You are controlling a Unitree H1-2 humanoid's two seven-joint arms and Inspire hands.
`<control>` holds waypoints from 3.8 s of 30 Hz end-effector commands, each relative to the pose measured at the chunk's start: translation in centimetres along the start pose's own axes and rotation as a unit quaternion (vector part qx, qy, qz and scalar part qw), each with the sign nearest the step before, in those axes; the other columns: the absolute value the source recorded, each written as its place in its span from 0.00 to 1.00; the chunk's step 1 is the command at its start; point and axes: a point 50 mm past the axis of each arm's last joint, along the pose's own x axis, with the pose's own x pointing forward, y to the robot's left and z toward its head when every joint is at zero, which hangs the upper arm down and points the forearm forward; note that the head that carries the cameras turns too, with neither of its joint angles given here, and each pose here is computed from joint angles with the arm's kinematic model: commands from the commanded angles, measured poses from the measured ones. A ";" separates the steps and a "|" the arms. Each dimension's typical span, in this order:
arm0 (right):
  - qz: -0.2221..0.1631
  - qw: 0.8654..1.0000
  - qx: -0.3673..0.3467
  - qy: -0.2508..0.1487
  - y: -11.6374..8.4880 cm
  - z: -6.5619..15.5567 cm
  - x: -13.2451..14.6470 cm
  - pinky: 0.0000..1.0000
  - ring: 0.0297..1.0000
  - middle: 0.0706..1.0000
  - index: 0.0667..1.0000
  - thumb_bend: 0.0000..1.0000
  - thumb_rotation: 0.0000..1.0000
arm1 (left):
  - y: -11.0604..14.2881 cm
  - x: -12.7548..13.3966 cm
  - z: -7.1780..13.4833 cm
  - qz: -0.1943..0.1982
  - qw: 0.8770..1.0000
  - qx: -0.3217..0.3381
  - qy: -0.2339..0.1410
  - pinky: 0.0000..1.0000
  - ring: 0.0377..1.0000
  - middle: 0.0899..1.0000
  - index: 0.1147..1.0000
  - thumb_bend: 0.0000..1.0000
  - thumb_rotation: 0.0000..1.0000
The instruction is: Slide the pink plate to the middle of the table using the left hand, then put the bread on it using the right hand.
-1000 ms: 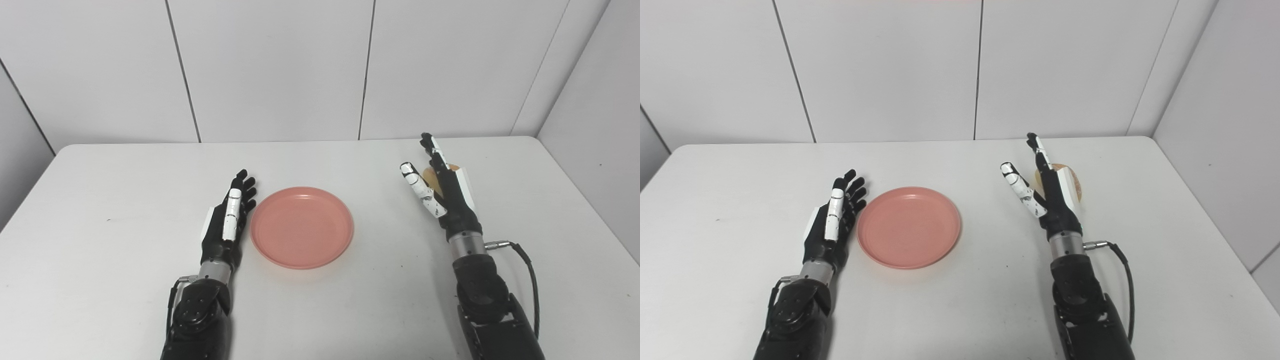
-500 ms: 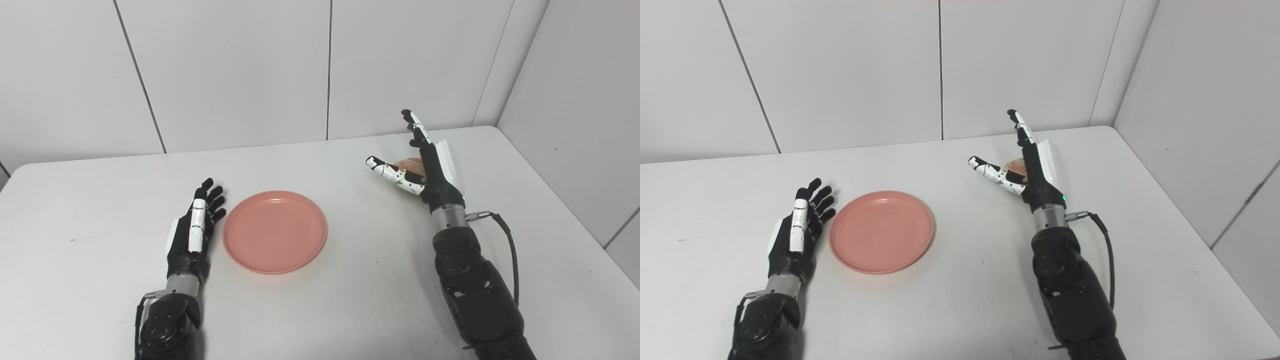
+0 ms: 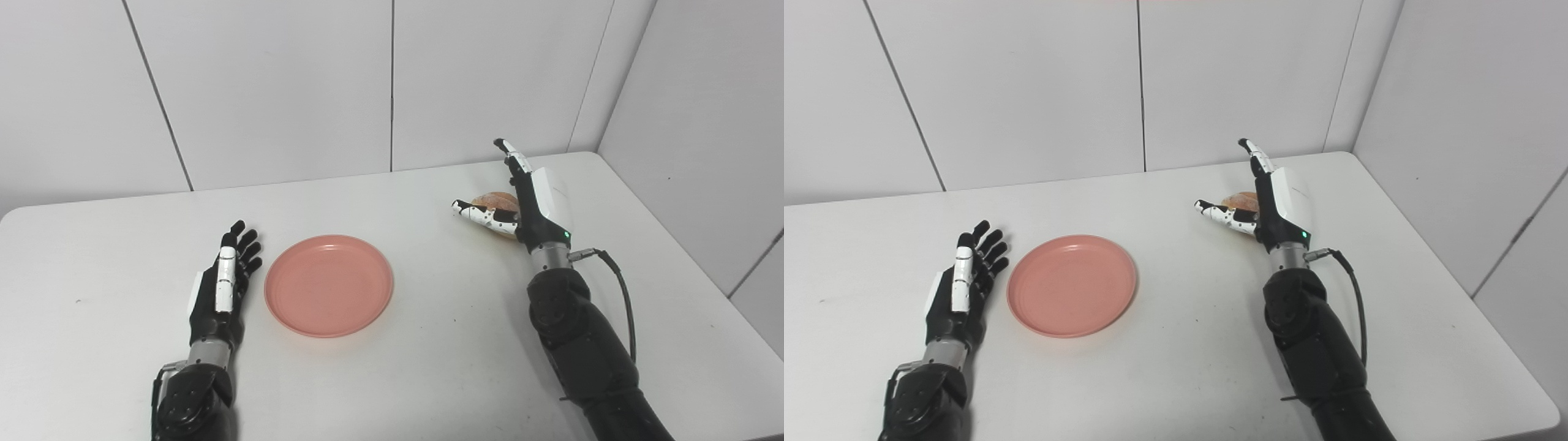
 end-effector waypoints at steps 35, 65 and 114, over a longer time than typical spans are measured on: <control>-0.021 0.999 -0.044 0.024 0.0 -2.8 2.5 0.42 0.54 0.65 0.70 0.42 0.00 | -0.5 -0.1 1.3 -0.007 1.000 0.002 -0.016 0.91 0.92 0.90 0.89 0.55 1.00; -0.046 0.994 0.054 -0.088 -0.5 2.7 1.4 0.37 0.47 0.56 0.61 0.45 0.00 | -2.2 0.0 1.4 -0.012 1.000 0.005 -0.009 0.92 0.93 0.91 0.90 0.55 1.00; 0.203 0.947 0.036 -0.246 11.1 13.0 -3.2 0.34 0.44 0.45 0.60 0.54 0.00 | -4.8 0.2 1.5 -0.016 1.000 -0.006 -0.021 0.92 0.93 0.92 0.92 0.57 1.00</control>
